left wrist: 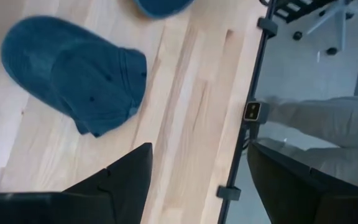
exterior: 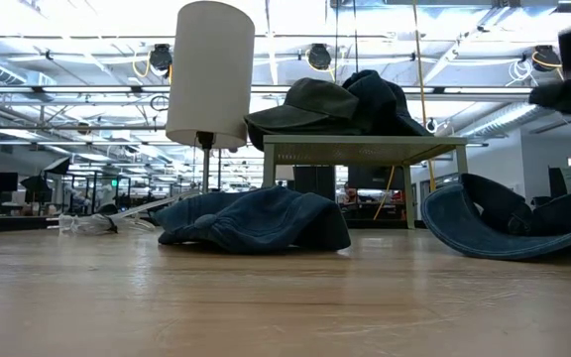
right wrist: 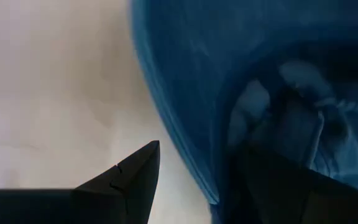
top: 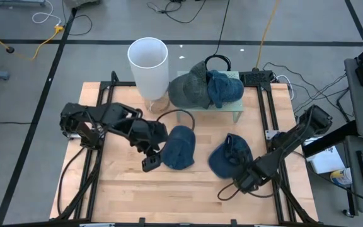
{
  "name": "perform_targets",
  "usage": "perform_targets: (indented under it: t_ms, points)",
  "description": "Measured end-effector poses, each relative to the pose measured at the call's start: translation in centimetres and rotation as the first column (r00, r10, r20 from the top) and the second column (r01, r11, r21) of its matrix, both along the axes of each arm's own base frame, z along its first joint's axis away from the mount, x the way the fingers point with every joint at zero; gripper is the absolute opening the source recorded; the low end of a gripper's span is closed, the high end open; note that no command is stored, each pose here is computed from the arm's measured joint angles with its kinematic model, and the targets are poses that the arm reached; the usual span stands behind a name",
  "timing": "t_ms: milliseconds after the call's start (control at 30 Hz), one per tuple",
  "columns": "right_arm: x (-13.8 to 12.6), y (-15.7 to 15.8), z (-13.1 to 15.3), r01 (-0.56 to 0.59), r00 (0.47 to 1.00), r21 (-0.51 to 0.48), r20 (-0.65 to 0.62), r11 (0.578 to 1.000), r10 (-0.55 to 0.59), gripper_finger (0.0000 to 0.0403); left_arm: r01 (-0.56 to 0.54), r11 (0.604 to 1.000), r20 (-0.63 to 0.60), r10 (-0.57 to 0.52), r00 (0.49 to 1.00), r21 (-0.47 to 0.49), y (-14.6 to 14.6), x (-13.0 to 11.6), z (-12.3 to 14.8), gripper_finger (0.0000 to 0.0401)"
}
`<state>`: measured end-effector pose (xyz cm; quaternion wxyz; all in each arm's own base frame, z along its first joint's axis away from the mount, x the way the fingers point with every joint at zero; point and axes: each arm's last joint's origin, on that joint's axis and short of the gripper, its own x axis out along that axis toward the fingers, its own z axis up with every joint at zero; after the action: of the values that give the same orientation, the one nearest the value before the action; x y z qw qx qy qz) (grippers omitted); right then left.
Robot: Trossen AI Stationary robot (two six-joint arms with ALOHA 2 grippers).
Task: Pick & Place hat
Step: Stack the right blue cap on the blue cap on the shelf
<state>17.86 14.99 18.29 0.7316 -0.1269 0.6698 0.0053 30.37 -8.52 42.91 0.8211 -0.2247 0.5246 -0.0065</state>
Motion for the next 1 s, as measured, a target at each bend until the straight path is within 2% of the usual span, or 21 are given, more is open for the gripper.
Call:
perform_targets:
  t_ms: [200,367,467,633,733,833,900,1000]
  points:
    - [-0.4,-0.6,-1.5,-0.015,0.999,-0.069,0.04,0.998,0.018,0.0212,-0.012,1.0,-0.03,0.012,0.999,-0.011,-0.3,0.3,-0.9,0.0275]
    - [0.2,-0.4,-1.5,-0.092,0.99,-0.082,0.097,0.992,0.1,0.0182,-0.023,0.999,-0.007,0.023,1.0,-0.027,-0.4,0.5,-0.8,0.0269]
    - [0.5,-0.5,-1.6,-0.092,0.99,-0.077,0.101,0.993,0.099,0.0137,-0.023,0.999,-0.002,0.023,1.0,-0.028,-0.4,0.5,-0.7,0.0262]
    - [0.6,-0.3,-1.4,-0.082,0.988,-0.05,0.128,0.995,0.088,0.002,-0.02,0.999,-0.001,0.02,1.0,-0.027,-0.4,0.5,-0.7,0.0247]
    - [0.6,-0.2,-0.4,-0.045,0.987,0.046,0.157,0.998,0.037,0.0013,-0.011,1.0,0.001,0.011,1.0,-0.023,-0.4,0.5,-0.7,0.0239]
    - [0.4,0.0,2.2,-0.034,0.979,0.193,0.204,0.981,-0.006,0.0007,0.048,0.999,0.02,-0.048,0.999,0.003,-0.6,0.4,-0.6,0.0232]
    - [0.2,0.0,4.7,-0.06,0.966,0.332,0.257,0.941,-0.029,0.0007,0.111,0.993,0.041,-0.112,0.993,0.035,-0.8,0.2,-0.5,0.0228]
    - [-0.6,-0.4,8.9,-0.11,0.929,0.527,0.355,0.843,-0.101,0.0005,0.188,0.98,0.059,-0.192,0.98,0.068,-0.8,0.1,-0.4,0.0223]
